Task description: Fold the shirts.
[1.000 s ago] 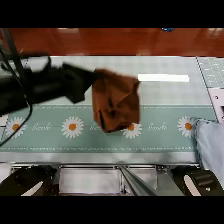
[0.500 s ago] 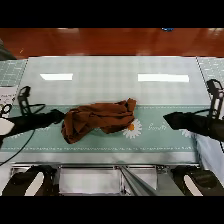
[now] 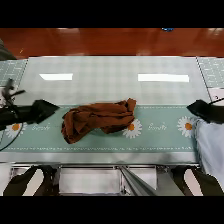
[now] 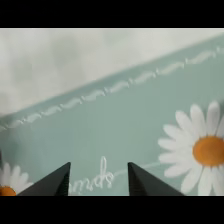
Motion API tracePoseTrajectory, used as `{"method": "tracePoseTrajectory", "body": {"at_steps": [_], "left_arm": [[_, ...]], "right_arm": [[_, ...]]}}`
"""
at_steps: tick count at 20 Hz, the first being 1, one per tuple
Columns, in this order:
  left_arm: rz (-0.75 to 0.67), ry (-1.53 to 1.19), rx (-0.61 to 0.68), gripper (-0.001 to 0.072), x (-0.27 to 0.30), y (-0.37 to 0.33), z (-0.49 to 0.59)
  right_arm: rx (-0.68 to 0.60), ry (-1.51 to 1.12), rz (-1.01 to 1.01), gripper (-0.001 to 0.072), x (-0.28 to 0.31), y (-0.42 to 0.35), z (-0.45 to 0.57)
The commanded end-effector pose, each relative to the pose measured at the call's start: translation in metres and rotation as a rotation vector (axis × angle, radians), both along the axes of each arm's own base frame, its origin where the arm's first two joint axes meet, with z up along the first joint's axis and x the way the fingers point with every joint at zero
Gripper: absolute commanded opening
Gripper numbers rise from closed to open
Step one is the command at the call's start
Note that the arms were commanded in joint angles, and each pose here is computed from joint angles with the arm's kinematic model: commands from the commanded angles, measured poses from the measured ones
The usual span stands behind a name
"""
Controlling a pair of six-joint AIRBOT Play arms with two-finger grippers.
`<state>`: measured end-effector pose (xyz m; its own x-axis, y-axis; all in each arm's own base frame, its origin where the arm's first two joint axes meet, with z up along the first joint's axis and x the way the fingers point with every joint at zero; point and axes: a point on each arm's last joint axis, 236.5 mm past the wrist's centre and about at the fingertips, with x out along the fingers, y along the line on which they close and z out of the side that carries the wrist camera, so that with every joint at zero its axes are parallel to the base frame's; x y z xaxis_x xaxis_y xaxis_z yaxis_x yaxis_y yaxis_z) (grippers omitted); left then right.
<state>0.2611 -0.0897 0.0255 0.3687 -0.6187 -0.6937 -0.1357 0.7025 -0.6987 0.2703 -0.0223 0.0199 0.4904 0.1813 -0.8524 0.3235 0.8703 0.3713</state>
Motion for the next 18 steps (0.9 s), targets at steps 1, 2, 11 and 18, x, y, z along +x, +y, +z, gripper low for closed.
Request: {"method": "tracePoseTrajectory", "body": {"at_steps": [1, 2, 11, 18], "left_arm": [[-0.147, 0.088, -0.046, 0.0506, -0.025, -0.032, -0.038], [-0.14, 0.089, -0.035, 0.0507, -0.019, -0.032, -0.045], [-0.144, 0.137, 0.055, 0.0507, 0.005, -0.046, -0.101], [-0.096, 0.143, 0.068, 0.0499, 0.048, -0.04, -0.108]], "right_arm": [[0.099, 0.102, 0.043, 0.0411, -0.032, 0.017, -0.052], [0.105, 0.123, 0.056, 0.0411, -0.039, 0.02, -0.061], [0.223, 0.041, 0.077, 0.041, -0.027, 0.047, -0.053], [0.227, 0.025, 0.095, 0.041, -0.025, 0.049, -0.051]]}}
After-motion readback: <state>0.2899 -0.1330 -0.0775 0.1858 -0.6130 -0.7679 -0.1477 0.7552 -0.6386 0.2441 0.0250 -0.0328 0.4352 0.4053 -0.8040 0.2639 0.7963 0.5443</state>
